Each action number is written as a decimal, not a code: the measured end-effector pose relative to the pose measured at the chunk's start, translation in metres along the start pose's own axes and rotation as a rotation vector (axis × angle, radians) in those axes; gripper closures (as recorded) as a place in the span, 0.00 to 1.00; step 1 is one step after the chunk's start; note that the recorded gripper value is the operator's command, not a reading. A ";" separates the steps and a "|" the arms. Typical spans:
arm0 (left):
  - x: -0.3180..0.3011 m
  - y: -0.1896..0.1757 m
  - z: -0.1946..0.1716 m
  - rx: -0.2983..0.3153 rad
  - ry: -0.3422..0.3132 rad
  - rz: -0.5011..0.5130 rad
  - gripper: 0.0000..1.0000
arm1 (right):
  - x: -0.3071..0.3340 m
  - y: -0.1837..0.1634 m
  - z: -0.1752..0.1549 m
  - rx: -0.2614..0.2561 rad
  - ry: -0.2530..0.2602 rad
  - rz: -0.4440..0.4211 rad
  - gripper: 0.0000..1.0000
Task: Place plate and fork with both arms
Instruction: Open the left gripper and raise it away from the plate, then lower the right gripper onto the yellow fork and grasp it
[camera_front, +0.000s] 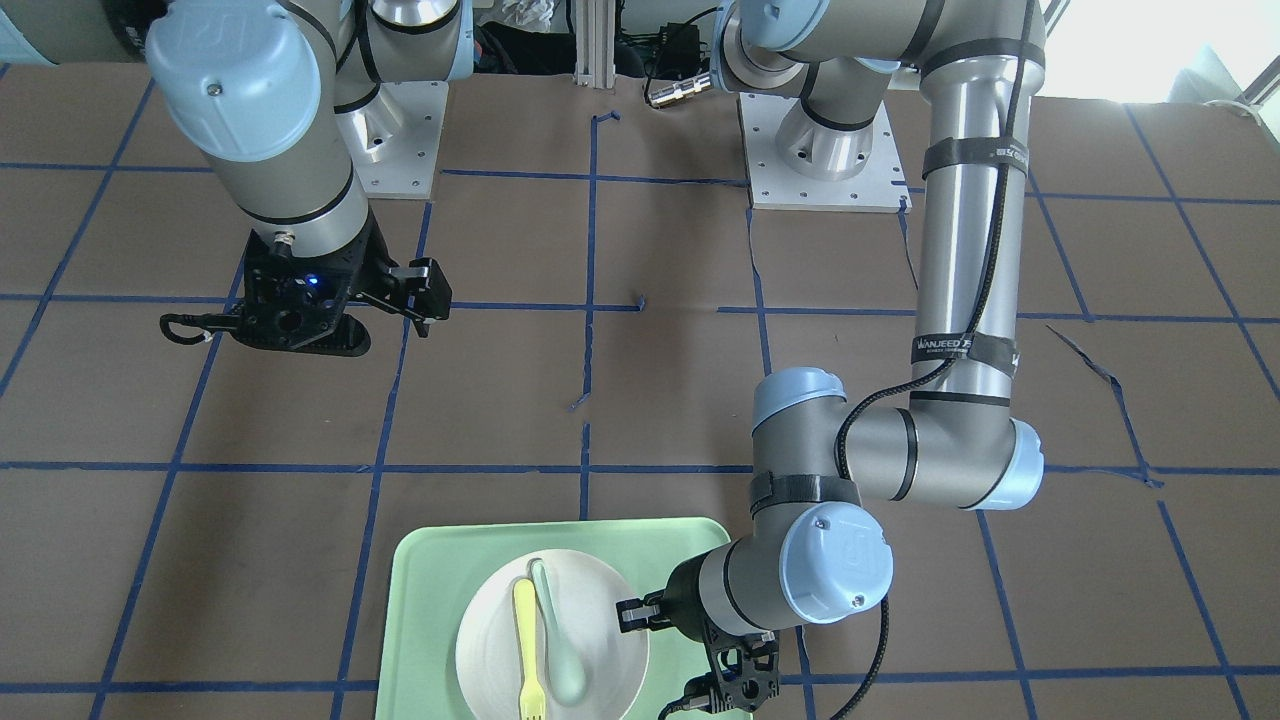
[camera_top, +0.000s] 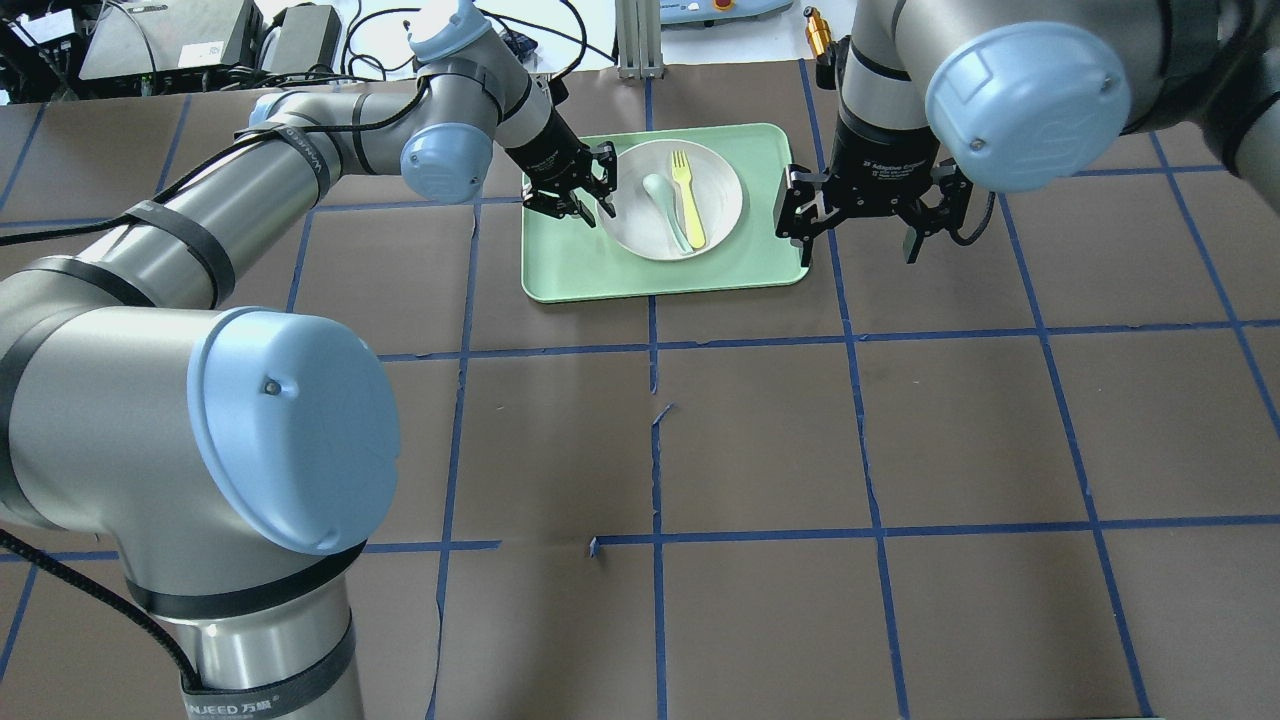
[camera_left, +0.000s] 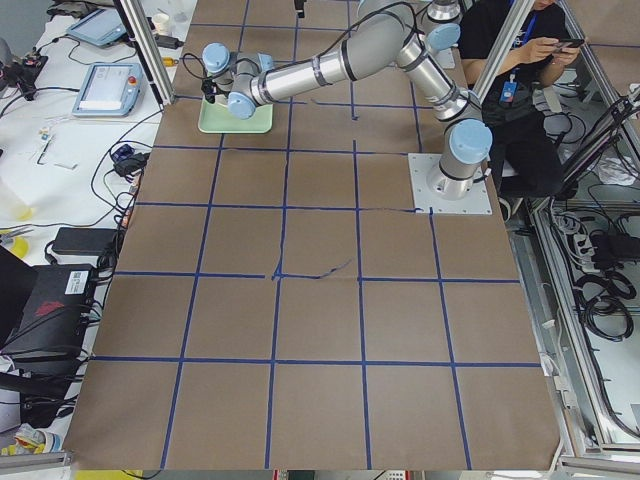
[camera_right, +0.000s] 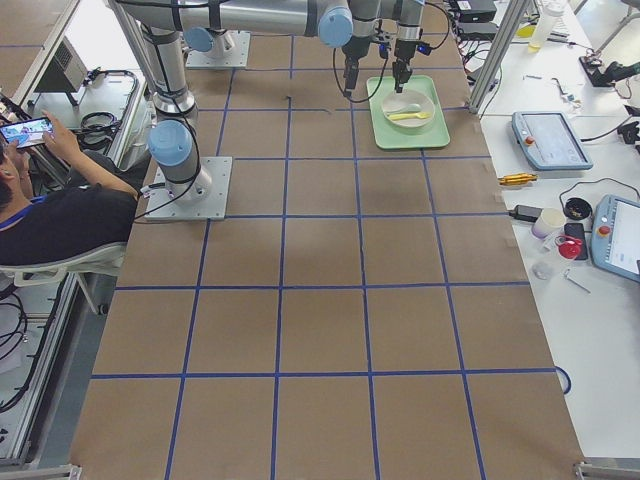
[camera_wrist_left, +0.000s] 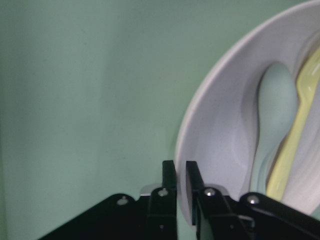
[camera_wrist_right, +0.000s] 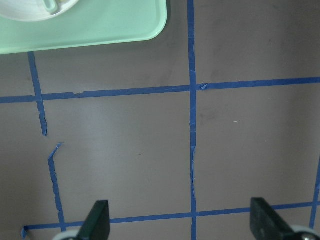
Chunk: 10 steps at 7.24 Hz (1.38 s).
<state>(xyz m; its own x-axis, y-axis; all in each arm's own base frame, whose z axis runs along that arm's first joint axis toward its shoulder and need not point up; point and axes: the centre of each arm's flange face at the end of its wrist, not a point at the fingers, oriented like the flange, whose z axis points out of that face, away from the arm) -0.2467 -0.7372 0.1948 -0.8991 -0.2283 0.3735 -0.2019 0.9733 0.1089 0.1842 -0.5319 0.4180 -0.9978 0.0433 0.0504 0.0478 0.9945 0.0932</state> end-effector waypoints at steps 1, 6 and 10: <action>0.002 0.006 -0.014 0.016 -0.001 0.001 0.00 | 0.007 -0.010 -0.002 0.032 -0.012 0.007 0.00; -0.017 0.076 -0.164 -0.042 -0.362 0.118 0.00 | -0.020 -0.114 0.018 0.253 -0.088 0.004 0.17; -0.059 0.114 -0.229 -0.105 -0.395 0.066 0.00 | -0.093 -0.170 0.092 0.271 -0.109 -0.068 0.53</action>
<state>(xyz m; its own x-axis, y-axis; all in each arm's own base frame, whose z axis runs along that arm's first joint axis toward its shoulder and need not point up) -0.1280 -0.6183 0.3964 -0.9929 -0.1192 0.0030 -0.1162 0.9734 0.1977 0.2648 -0.6961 0.3063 -0.9980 -0.0290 -0.0555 -0.0188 0.9841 -0.1764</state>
